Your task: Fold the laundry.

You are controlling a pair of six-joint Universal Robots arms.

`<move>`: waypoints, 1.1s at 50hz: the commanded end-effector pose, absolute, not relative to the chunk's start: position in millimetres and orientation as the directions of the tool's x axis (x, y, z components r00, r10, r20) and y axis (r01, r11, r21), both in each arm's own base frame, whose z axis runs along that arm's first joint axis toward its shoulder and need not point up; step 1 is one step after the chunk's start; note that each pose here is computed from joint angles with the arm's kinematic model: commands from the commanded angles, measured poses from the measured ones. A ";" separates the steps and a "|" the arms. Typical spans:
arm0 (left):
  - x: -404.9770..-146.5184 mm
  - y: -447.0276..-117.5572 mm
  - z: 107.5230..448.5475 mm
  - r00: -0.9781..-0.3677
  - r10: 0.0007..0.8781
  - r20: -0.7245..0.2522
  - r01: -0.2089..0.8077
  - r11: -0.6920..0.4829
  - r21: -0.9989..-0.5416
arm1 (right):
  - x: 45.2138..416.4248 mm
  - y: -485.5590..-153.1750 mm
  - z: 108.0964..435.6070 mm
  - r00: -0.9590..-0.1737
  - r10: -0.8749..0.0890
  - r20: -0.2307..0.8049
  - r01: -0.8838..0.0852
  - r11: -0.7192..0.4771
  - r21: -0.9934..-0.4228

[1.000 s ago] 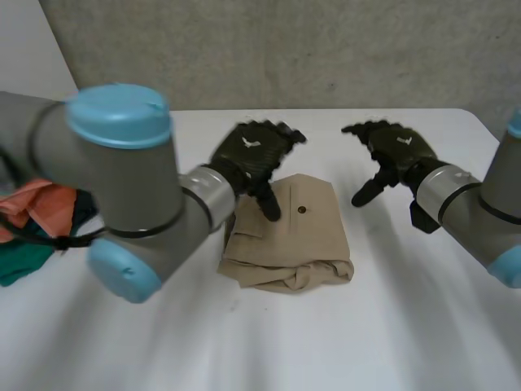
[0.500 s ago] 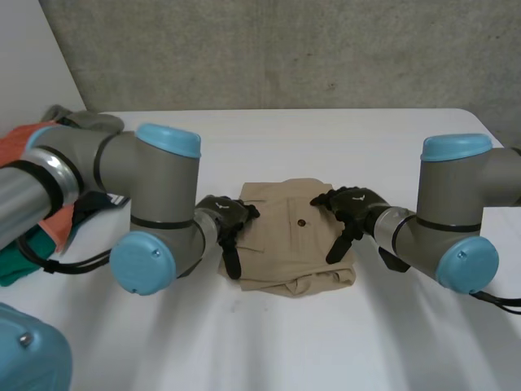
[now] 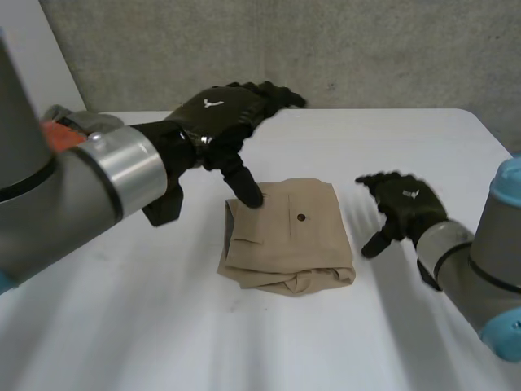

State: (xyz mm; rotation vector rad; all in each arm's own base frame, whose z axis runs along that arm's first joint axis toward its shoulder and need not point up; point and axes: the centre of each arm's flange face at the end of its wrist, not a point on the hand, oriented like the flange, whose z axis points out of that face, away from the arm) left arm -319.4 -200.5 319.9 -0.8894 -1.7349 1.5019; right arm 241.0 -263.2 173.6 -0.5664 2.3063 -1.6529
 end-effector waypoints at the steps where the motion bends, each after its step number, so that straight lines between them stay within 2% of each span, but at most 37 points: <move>1: -313.0 -162.2 321.1 -0.388 0.916 0.103 0.063 0.138 -0.988 | 250.2 -253.6 147.0 -0.852 -0.500 -0.158 -0.071 0.409 -0.910; 14: -313.6 -160.6 303.9 -0.431 0.896 0.104 0.080 0.152 -0.985 | 272.6 -259.5 112.8 -0.842 -0.524 -0.131 -0.126 0.426 -0.896; 27: -313.8 -163.1 299.1 -0.450 0.887 0.105 0.087 0.161 -0.983 | 278.1 -283.0 115.8 -0.849 -0.516 -0.111 -0.090 0.348 -0.933; 35: -310.3 -167.7 306.1 -0.466 0.880 0.095 0.068 0.143 -0.987 | 242.7 -348.7 139.2 -0.919 -0.385 -0.090 -0.002 0.230 -0.973; 36: -310.3 -168.8 308.5 -0.468 0.879 0.090 0.062 0.134 -0.989 | 231.4 -367.1 141.7 -0.934 -0.346 -0.090 0.016 0.213 -0.977; 42: -311.3 -167.7 313.4 -0.464 0.881 0.088 0.050 0.125 -0.991 | 187.6 -427.3 151.4 -0.975 -0.196 -0.107 0.077 0.156 -0.985; 43: -311.3 -167.8 313.9 -0.464 0.881 0.092 0.047 0.128 -0.991 | 172.2 -444.7 153.9 -0.984 -0.145 -0.107 0.088 0.133 -0.987; 47: -312.1 -166.9 316.5 -0.462 0.882 0.091 0.041 0.124 -0.991 | 132.5 -481.9 154.6 -0.993 -0.018 -0.114 0.112 0.093 -0.989; 55: -313.4 -165.7 316.3 -0.463 0.882 0.093 0.041 0.126 -0.991 | 70.3 -531.7 143.3 -0.985 0.135 -0.103 0.108 0.032 -0.994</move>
